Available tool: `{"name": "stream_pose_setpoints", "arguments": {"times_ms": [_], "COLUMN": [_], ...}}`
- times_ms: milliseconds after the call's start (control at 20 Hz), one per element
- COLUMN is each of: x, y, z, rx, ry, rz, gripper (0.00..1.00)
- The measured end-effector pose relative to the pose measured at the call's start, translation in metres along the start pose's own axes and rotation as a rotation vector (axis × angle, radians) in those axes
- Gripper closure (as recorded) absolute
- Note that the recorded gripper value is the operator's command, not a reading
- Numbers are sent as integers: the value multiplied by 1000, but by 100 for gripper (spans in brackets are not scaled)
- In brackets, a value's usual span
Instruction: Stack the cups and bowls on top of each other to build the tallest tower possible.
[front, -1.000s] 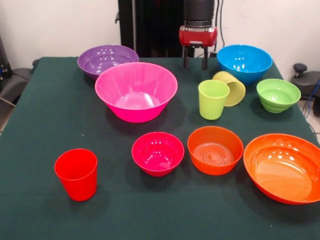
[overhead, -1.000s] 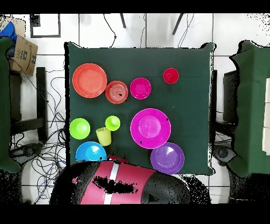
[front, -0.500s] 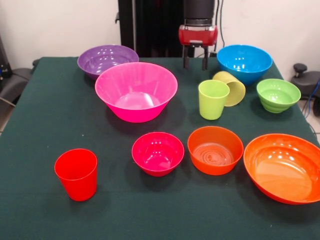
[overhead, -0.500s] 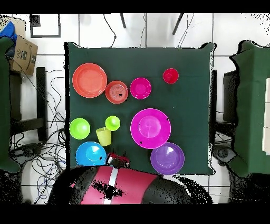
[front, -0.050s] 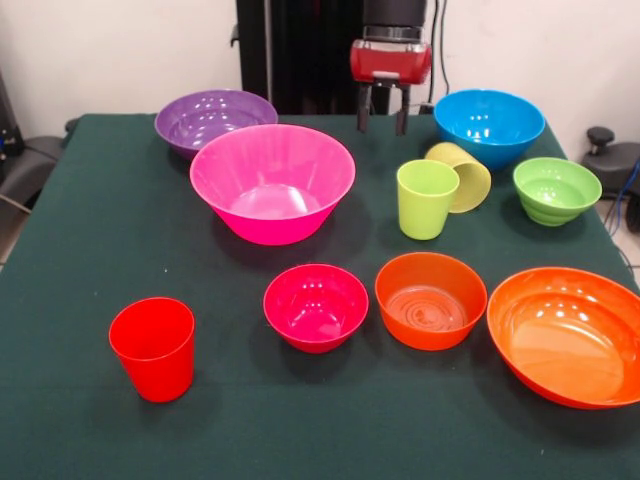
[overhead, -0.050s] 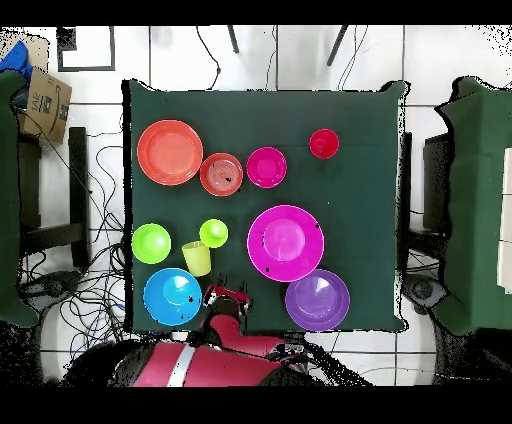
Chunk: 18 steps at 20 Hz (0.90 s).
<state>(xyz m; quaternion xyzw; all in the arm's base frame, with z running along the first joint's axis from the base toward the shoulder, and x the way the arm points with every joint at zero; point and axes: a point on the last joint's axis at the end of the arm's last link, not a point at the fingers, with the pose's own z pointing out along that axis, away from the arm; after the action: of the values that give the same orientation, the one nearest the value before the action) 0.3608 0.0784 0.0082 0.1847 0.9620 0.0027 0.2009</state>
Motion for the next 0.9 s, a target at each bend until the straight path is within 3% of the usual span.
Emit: {"name": "stream_pose_setpoints", "arguments": {"times_ms": [500,900], "x": [-15,-19], "y": [-12,-19], "z": [-4,4], "rx": [100,134], "ry": [-60,-76], "rz": [-36,-51], "gripper": [0,0]}}
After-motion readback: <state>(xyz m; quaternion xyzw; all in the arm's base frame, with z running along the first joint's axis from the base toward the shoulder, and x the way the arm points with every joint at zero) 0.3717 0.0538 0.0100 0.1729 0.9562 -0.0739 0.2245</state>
